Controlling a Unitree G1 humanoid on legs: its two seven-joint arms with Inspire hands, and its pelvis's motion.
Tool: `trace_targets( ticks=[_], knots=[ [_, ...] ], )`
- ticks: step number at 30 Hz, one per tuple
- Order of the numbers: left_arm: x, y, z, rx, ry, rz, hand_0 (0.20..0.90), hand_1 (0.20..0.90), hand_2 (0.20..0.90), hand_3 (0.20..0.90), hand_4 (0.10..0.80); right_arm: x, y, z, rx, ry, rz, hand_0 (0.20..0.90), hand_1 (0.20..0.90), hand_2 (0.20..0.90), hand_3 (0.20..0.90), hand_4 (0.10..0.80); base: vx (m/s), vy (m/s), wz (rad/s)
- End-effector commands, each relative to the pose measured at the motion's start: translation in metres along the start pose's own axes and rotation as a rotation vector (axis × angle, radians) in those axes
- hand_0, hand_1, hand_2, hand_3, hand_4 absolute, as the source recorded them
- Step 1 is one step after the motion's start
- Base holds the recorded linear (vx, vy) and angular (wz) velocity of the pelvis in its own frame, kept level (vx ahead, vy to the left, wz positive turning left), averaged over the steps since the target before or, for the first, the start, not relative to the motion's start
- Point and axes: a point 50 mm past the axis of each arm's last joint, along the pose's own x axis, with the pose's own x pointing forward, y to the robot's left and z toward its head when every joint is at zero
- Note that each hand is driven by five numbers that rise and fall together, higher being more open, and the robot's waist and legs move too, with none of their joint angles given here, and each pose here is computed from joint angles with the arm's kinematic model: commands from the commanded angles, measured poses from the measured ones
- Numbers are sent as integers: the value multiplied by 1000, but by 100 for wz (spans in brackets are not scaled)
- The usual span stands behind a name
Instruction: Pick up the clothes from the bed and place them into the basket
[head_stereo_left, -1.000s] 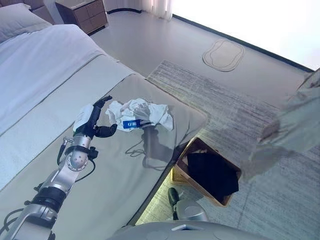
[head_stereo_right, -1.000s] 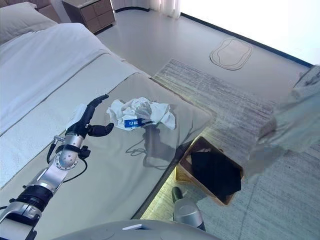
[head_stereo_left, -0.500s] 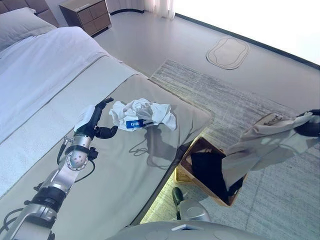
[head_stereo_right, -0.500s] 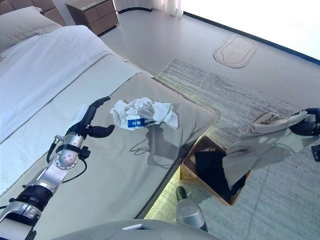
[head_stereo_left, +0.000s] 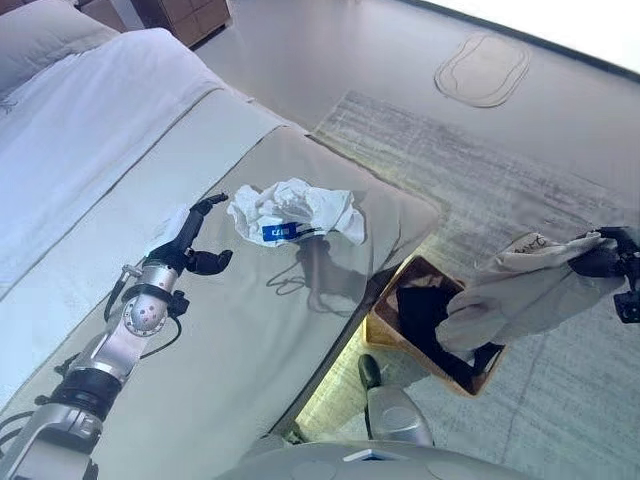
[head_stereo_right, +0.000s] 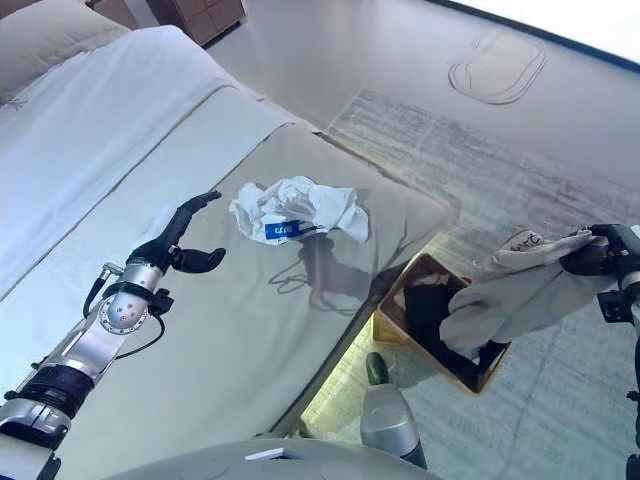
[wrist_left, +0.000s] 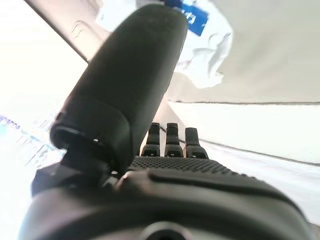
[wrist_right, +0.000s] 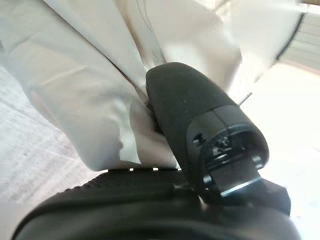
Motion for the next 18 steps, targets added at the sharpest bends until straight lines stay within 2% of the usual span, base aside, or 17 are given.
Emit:
trace_targets(
  ticks=[1, 11, 12, 13, 14, 18],
  knots=[
    [25, 39, 51, -31, -244, 165, 900, 900, 900, 900, 800, 4, -30, 57, -3, -208, -120, 300, 300, 300, 200, 100, -56, 33, 4],
    [36, 26, 73, -67, -303, 174, 900, 900, 900, 900, 800, 17, -19, 53, -40, -163, -84, 300, 300, 300, 200, 100, -33, 46, 0],
    [37, 26, 74, -69, -303, 175, 900, 900, 900, 900, 800, 17, -18, 52, -46, -159, -89, 401, 401, 401, 318, 218, -13, 31, 0],
    [37, 26, 74, -71, -302, 175, 900, 900, 900, 900, 800, 18, -17, 52, -49, -159, -94, 836, 836, 836, 826, 726, 0, 0, 0],
    [38, 27, 75, -75, -303, 178, 900, 900, 900, 900, 800, 18, -18, 52, -53, -158, -102, 900, 900, 900, 900, 800, -34, 34, 2],
    [38, 26, 75, -83, -303, 190, 900, 900, 900, 900, 800, 18, -15, 53, -58, -164, -113, 900, 900, 900, 900, 800, -41, 42, 2]
  ],
)
